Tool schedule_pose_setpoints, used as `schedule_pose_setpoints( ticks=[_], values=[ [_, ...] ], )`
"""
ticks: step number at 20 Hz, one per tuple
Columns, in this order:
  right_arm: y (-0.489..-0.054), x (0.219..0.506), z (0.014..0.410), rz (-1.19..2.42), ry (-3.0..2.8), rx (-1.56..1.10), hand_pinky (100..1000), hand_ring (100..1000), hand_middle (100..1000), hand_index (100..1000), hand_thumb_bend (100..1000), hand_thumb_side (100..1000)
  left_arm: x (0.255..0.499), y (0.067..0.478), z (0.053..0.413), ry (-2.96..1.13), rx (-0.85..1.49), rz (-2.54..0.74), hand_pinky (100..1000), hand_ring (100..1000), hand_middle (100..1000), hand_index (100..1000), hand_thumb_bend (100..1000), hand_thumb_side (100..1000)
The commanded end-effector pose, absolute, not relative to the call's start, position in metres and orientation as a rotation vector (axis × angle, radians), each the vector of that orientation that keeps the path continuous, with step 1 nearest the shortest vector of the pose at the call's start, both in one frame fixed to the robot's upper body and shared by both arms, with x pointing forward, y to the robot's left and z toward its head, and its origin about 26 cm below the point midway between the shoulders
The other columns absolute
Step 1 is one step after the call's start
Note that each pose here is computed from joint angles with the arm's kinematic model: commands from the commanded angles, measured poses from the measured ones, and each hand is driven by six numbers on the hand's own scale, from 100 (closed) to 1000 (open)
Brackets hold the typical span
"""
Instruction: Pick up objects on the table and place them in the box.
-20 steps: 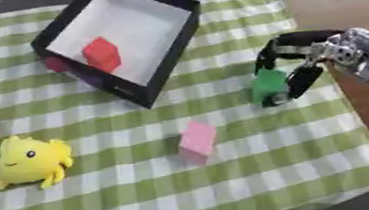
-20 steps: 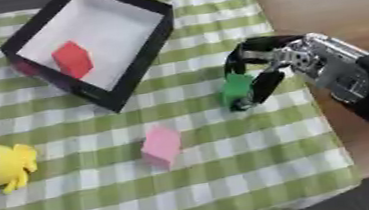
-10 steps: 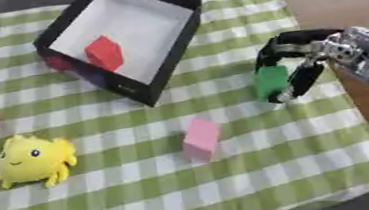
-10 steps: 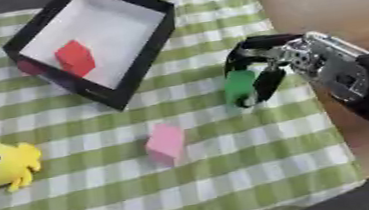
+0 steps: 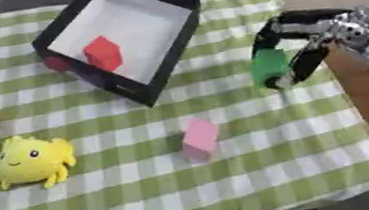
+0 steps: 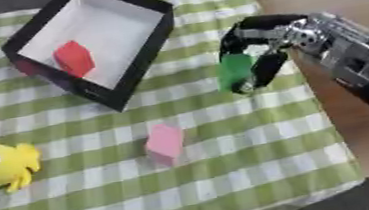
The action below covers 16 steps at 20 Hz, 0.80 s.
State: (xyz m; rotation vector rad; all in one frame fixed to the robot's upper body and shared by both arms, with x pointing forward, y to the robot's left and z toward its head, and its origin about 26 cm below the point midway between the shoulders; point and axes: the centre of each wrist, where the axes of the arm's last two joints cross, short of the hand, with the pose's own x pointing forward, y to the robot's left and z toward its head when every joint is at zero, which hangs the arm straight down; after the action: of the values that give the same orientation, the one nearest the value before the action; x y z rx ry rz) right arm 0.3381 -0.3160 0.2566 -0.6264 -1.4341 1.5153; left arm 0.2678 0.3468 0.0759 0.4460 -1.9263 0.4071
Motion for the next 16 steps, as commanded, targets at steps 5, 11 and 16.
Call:
schedule_pose_setpoints(
  ticks=[5,11,16],
  values=[
    [-0.281,0.335,0.340,1.625,-1.609,-0.664,793,636,485,660,295,100,0.267,0.351,0.085,-1.955,0.462,0.383,909,638,744,838,267,712],
    [-0.230,0.388,0.379,1.703,-1.690,-0.596,813,645,494,665,325,100,0.266,0.351,0.084,-1.951,0.467,0.380,909,638,744,838,265,712],
    [-0.190,0.440,0.382,1.780,-1.657,-0.617,818,657,506,674,367,100,0.267,0.350,0.084,-1.955,0.456,0.376,909,637,744,838,264,712]
  ],
)
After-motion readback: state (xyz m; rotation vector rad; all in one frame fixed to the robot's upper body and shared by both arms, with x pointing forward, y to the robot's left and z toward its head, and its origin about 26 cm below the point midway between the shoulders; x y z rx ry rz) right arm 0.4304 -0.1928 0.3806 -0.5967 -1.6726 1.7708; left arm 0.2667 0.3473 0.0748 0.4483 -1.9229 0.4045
